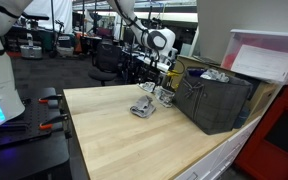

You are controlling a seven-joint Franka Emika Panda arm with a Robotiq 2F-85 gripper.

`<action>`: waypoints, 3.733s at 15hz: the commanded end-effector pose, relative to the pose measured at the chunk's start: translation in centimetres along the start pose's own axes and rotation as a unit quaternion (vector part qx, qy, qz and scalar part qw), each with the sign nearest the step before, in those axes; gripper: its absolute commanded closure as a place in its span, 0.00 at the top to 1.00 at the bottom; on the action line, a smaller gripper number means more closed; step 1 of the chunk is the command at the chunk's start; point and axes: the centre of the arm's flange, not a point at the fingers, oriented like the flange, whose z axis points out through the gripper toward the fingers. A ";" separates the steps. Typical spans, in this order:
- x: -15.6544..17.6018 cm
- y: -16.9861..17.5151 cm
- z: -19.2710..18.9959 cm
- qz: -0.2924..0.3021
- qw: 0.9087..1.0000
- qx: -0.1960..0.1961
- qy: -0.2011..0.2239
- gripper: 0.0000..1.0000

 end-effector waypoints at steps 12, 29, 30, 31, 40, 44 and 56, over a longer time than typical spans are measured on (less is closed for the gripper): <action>2.1 5.2 8.7 -0.016 0.999 0.021 -0.033 1.00; -0.3 3.1 5.9 0.000 0.999 0.019 -0.037 0.00; -0.2 2.4 4.9 -0.008 0.999 0.016 -0.034 0.01; 0.0 1.5 3.9 -0.021 0.999 0.011 -0.031 0.01; 3.7 -10.7 -3.3 -0.198 0.973 -0.082 -0.090 0.01; 5.2 -14.4 -5.8 -0.274 0.947 -0.119 -0.115 0.45; 3.2 -9.7 -5.6 -0.237 0.970 -0.039 -0.034 1.00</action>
